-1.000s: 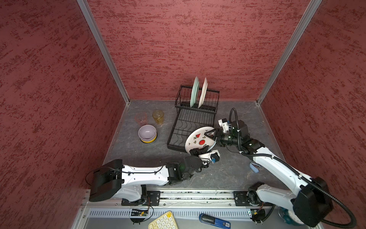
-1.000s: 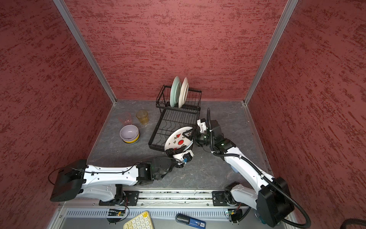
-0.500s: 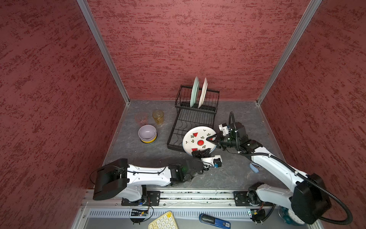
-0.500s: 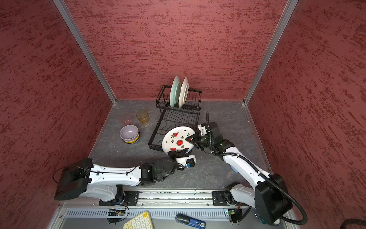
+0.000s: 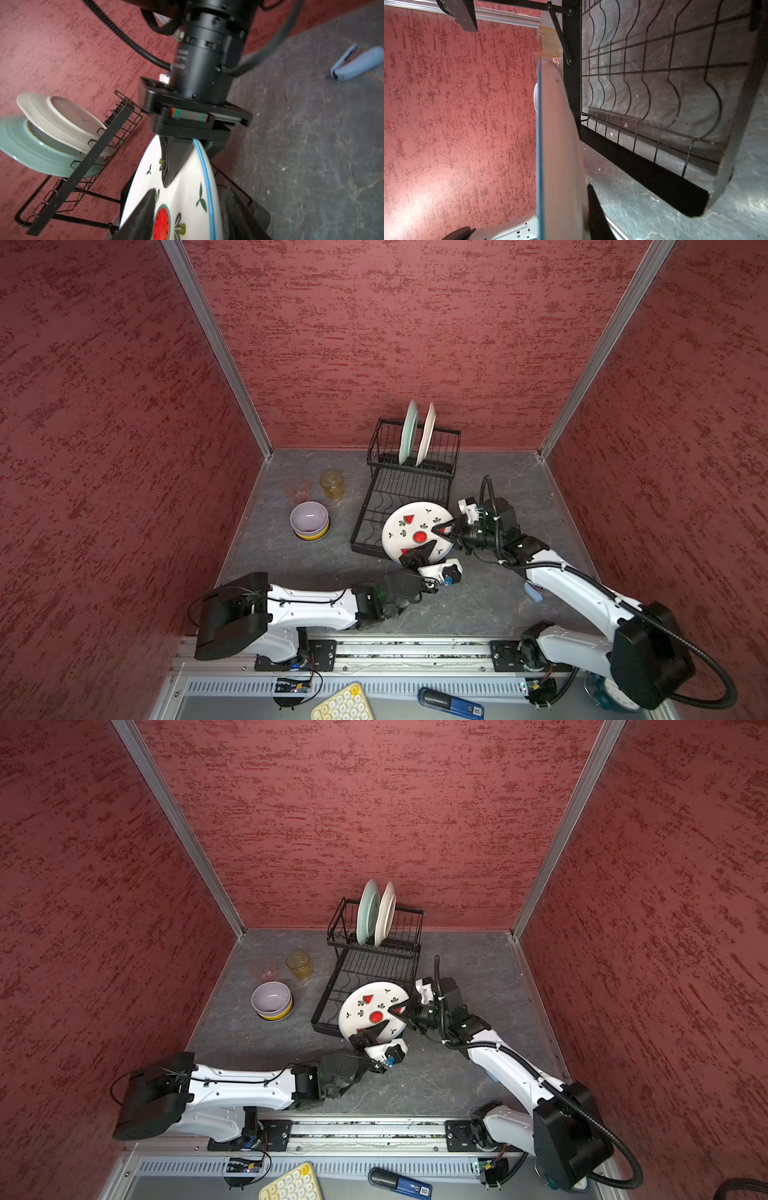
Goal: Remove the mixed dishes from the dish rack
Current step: 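Open the left gripper off the plate while the right gripper holds it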
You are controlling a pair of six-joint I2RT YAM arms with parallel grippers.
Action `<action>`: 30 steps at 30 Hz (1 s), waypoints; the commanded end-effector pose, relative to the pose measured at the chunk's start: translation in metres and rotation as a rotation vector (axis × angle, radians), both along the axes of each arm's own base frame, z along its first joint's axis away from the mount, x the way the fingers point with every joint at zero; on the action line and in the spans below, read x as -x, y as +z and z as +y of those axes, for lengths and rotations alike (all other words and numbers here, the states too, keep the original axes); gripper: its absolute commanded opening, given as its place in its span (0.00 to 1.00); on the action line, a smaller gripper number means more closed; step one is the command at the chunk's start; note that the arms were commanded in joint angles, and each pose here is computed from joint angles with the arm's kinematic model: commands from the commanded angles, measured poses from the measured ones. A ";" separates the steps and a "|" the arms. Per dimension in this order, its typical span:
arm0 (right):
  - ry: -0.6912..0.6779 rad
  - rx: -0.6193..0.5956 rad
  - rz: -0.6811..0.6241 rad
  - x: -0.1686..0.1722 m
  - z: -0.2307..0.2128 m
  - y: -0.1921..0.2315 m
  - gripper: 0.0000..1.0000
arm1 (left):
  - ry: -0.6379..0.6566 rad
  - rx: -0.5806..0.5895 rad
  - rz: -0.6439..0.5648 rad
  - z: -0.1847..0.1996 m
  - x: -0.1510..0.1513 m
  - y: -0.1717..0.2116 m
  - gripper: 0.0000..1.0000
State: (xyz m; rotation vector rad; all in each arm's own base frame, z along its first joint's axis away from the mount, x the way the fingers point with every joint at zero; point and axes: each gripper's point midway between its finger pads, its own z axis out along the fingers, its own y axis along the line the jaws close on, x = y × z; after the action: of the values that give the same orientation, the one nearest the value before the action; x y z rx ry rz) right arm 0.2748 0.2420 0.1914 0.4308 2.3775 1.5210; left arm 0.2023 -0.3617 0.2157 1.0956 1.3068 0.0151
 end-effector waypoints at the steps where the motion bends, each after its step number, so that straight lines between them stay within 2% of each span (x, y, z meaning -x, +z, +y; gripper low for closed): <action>1: 0.006 -0.121 -0.130 -0.010 0.006 0.044 0.00 | 0.011 0.123 0.006 0.005 0.000 0.019 0.96; 2: 0.000 -0.120 -0.127 -0.011 0.005 0.043 0.00 | 0.010 0.126 0.008 0.006 0.000 0.020 1.00; 13: -0.138 -0.059 -0.146 -0.015 -0.022 0.034 0.00 | -0.010 0.176 0.043 0.009 0.007 0.021 1.00; 30: -0.374 0.049 -0.185 0.021 -0.083 0.021 0.00 | 0.019 0.268 0.087 0.019 0.001 0.030 1.00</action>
State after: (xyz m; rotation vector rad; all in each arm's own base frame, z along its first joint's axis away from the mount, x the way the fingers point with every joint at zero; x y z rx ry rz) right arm 0.2538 0.1658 0.1972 0.6483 2.1254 1.2679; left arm 0.1909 -0.3564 0.2336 0.9580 1.3320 -0.1904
